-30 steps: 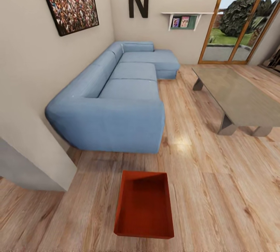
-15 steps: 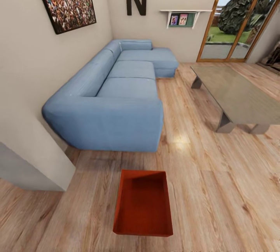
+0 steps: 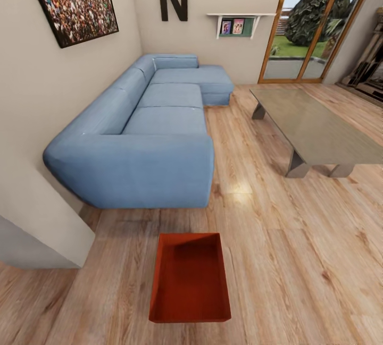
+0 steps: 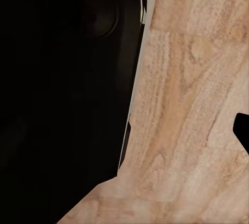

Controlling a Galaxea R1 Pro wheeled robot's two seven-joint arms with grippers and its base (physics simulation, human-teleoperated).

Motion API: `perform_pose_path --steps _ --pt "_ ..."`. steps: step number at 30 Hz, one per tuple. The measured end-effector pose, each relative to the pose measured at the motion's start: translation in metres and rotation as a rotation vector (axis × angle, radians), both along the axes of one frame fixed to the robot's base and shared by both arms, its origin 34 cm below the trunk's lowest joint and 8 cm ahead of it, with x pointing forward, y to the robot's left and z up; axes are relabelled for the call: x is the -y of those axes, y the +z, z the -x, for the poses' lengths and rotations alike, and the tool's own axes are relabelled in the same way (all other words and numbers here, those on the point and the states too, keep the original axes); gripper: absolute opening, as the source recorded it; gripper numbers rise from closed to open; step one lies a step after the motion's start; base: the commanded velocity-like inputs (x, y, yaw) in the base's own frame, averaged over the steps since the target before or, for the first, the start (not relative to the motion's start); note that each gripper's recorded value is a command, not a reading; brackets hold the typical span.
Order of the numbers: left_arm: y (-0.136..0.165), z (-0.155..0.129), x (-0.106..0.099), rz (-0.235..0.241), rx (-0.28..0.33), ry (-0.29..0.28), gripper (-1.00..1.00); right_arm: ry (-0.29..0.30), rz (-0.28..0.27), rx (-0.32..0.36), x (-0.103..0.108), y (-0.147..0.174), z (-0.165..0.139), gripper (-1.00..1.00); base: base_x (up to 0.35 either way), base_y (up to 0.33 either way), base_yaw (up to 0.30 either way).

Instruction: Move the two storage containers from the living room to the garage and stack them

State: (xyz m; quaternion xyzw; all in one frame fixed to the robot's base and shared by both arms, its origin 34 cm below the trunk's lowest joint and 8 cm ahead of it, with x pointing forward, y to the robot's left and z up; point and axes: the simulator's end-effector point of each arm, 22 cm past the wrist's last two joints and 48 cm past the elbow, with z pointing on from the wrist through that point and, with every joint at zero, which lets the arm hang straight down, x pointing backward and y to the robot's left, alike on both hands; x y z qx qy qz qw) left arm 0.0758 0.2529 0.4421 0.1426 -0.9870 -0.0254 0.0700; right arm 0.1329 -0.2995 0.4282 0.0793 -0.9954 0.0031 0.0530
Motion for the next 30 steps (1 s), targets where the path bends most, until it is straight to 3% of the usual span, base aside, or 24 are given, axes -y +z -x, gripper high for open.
perform_pose_path --steps 30 --pt "0.0012 0.0069 0.0 0.0 -0.018 0.0 1.0 0.0 -0.013 -0.028 -0.0037 0.0004 0.0093 1.0 0.0 0.0 0.0"
